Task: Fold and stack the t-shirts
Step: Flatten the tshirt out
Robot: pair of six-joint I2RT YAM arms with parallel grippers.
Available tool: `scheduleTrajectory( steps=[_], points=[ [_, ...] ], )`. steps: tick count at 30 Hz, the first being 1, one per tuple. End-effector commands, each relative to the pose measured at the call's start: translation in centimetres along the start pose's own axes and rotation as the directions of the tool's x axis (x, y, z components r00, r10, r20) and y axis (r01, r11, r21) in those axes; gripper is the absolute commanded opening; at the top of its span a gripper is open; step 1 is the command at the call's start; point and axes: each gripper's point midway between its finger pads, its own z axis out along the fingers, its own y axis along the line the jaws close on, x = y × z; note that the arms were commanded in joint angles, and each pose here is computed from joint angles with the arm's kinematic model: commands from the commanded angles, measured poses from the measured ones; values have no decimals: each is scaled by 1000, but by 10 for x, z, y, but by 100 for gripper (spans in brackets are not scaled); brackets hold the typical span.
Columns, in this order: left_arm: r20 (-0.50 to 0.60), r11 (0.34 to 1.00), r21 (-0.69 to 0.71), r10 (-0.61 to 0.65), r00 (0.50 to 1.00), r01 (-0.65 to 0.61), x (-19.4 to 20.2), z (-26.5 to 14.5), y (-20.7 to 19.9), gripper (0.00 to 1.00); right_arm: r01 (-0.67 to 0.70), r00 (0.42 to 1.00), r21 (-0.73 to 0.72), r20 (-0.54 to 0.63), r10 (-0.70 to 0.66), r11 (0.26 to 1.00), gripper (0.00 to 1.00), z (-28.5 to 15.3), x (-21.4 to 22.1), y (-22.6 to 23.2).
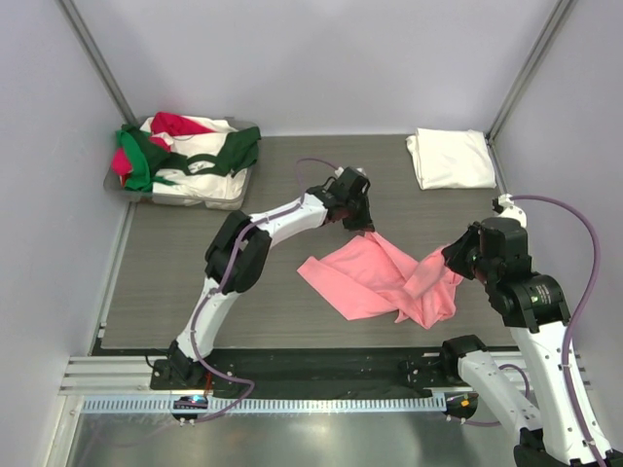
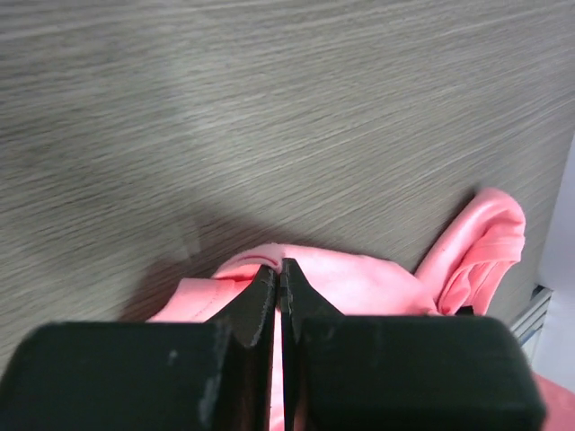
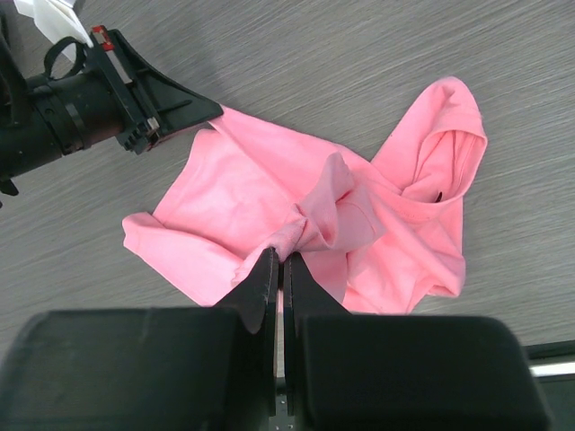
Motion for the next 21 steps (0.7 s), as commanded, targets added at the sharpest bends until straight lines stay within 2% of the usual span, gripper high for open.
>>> scheduleTrajectory(
  steps=[1,6,7,9,10,12,13,16,17,19,20,21],
  points=[
    [83,997,80,-19,996,12,-38,-39,-27,0,2,997,-35,76,1,999,1,-9,-21,9],
    [189,994,106,-47,981,27,-68,-124,-30,0,19,983,-56,182,-9,998,1,-41,-59,19],
    [241,989,145,-42,970,7,-80,-163,-45,0,23,980,-57,199,-11,998,1,-46,-66,21],
    [283,991,136,-33,959,-6,-90,-200,-43,0,32,965,-74,262,-11,997,1,-67,-86,26],
    [336,989,148,-28,941,-23,-97,-241,-49,0,31,958,-70,286,-10,997,1,-74,-94,27],
    [399,986,158,-11,917,-58,-101,-284,-55,0,35,938,-95,347,0,995,1,-99,-112,32],
    [457,982,171,-14,889,-73,-102,-323,-59,0,35,932,-101,363,4,994,1,-107,-117,33],
    [540,982,152,14,842,-113,-97,-385,-58,0,48,893,-150,449,25,988,1,-145,-139,40],
    [589,973,179,13,808,-146,-89,-426,-64,0,52,871,-173,489,40,983,1,-164,-147,42],
    [654,980,132,25,756,-146,-83,-467,-52,0,62,844,-189,534,50,980,1,-184,-155,41],
    [703,976,148,11,711,-161,-75,-506,-52,0,59,813,-208,578,74,976,1,-205,-161,39],
    [727,975,142,13,687,-169,-68,-526,-48,0,58,800,-216,594,84,975,1,-214,-163,37]
  ],
)
